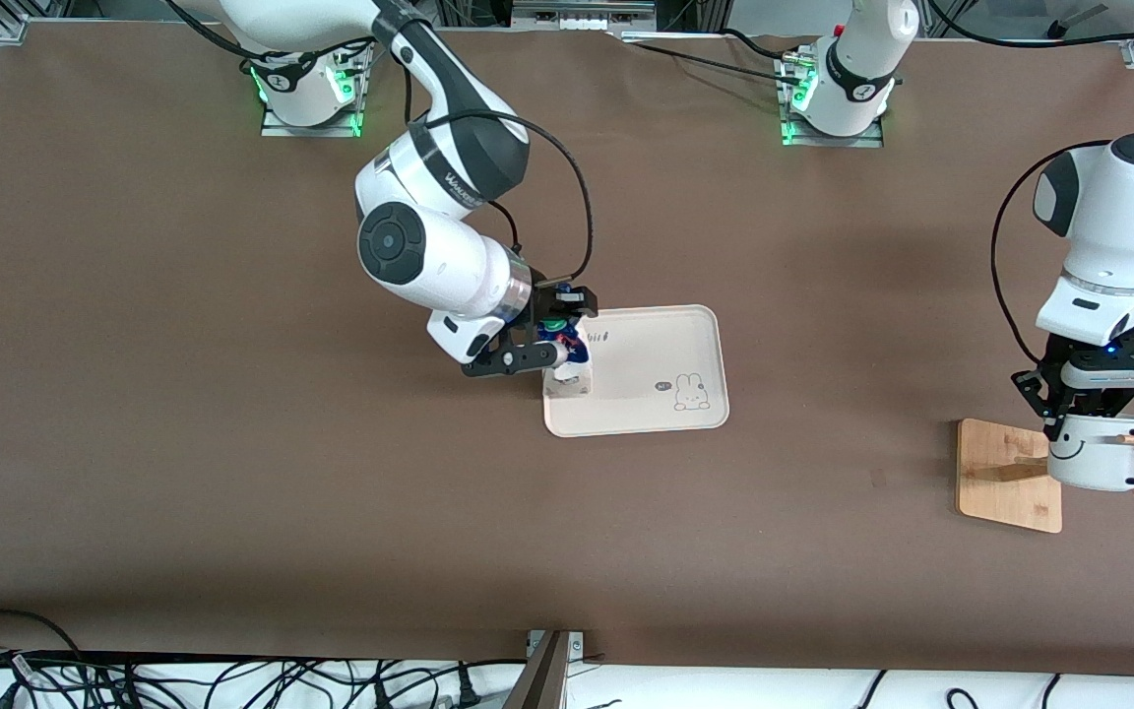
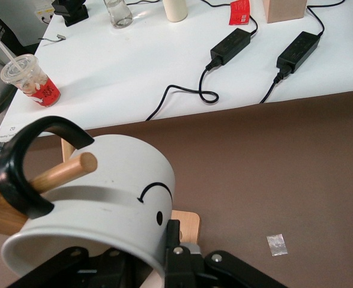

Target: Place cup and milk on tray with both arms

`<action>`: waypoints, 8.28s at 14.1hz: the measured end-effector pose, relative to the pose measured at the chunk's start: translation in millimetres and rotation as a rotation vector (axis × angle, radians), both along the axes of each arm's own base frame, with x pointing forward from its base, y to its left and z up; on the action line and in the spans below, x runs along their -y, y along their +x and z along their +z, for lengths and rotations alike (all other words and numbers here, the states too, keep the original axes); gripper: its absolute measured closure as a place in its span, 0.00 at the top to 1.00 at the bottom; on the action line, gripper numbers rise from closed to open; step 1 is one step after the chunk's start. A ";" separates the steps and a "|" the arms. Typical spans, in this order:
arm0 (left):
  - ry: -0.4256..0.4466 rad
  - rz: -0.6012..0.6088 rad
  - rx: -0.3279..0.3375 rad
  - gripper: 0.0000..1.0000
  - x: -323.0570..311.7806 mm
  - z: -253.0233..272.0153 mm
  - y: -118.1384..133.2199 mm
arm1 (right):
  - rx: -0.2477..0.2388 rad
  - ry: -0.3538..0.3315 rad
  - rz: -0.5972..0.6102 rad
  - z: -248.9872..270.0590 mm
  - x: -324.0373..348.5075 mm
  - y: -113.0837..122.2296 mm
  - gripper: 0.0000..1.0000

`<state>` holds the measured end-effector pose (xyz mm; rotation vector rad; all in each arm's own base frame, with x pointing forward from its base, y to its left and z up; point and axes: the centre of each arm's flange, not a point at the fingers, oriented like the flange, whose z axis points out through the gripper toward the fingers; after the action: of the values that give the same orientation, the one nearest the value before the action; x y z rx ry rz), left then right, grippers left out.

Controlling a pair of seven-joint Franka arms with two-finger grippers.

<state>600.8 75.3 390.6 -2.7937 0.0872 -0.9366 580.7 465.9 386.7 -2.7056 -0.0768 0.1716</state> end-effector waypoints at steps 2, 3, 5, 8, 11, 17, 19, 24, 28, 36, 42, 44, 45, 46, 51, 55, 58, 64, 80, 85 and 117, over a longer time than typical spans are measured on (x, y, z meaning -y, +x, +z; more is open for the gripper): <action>0.000 -0.002 0.001 0.08 1.1 0.1 0.2 | 0.029 0.010 -0.004 -9.3 -12.0 -2.7 0.06; 0.000 -0.003 0.001 0.08 1.8 0.2 0.3 | 0.046 0.014 -0.010 -17.6 -17.4 -2.8 0.06; 0.000 -0.009 0.003 0.08 5.0 0.7 0.9 | 0.070 0.014 -0.018 -39.7 -27.3 -3.6 0.06; -0.003 -0.020 0.007 0.08 13.9 2.0 2.0 | 0.077 -0.012 -0.009 -62.0 -31.5 -4.9 0.06; -0.017 -0.029 0.017 0.08 28.6 6.0 3.0 | 0.064 -0.022 -0.017 -68.9 -29.5 -5.9 0.06; -0.030 -0.118 0.039 0.08 84.2 18.0 5.5 | -0.016 -0.062 -0.046 -78.0 -27.0 -13.5 0.06; -0.035 -0.157 0.046 0.08 107.9 21.6 5.2 | -0.067 -0.087 -0.046 -79.1 -26.1 -19.5 0.06; 0.002 -0.194 -0.090 0.08 157.2 32.5 5.9 | -0.108 -0.108 -0.028 -76.7 -24.8 -25.6 0.06; 0.068 -0.183 -0.271 0.08 194.4 59.7 4.6 | -0.076 -0.092 -0.039 -71.4 -24.3 -20.7 0.06; 0.021 -0.177 -0.510 0.08 245.2 51.0 -20.7 | 0.003 -0.056 0.066 -68.6 -26.2 -17.8 0.06; -0.016 -0.158 -0.596 0.08 246.5 29.3 -17.2 | 0.063 -0.032 0.057 -71.7 -34.5 -17.7 0.39; -0.008 -0.160 -0.627 0.08 246.4 37.2 -11.2 | 0.072 -0.028 0.058 -71.4 -37.4 -19.2 0.61; -0.015 -0.158 -0.637 0.08 246.8 40.7 -7.7 | 0.074 -0.027 0.058 -71.6 -38.1 -19.8 0.73; -0.042 -0.156 -0.655 0.08 248.3 42.7 -5.2 | 0.075 -0.027 0.059 -71.9 -38.4 -20.1 0.81; -0.146 -0.145 -0.738 0.08 255.2 33.8 8.8 | 0.084 -0.021 0.057 -67.4 -38.7 -19.5 1.00; -0.234 -0.149 -0.809 0.08 270.1 3.5 10.7 | 0.120 0.008 0.054 -29.7 -37.6 -17.9 1.00; -0.252 -0.181 -0.844 0.08 294.8 -15.9 11.6 | 0.147 0.005 0.041 32.2 -10.5 -7.7 1.00; -0.221 -0.256 -0.961 0.08 359.1 -76.8 -2.2 | 0.150 -0.237 -0.043 183.4 163.4 12.6 1.00; -0.223 -0.176 -1.065 0.08 416.2 -148.9 -1.9 | 0.045 -0.464 -0.185 195.4 474.3 48.6 1.00; -0.226 -0.146 -1.055 0.23 406.9 -152.3 7.9 | 0.006 -0.460 -0.157 191.9 469.8 43.9 1.00; -0.266 -0.015 -0.836 1.00 278.6 54.1 49.8 | 0.057 -0.409 -0.064 213.2 486.3 22.2 1.00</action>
<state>650.6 -203.3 444.7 -3.2226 0.1037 0.2950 602.9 -20.4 599.9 -3.1167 0.0329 0.0996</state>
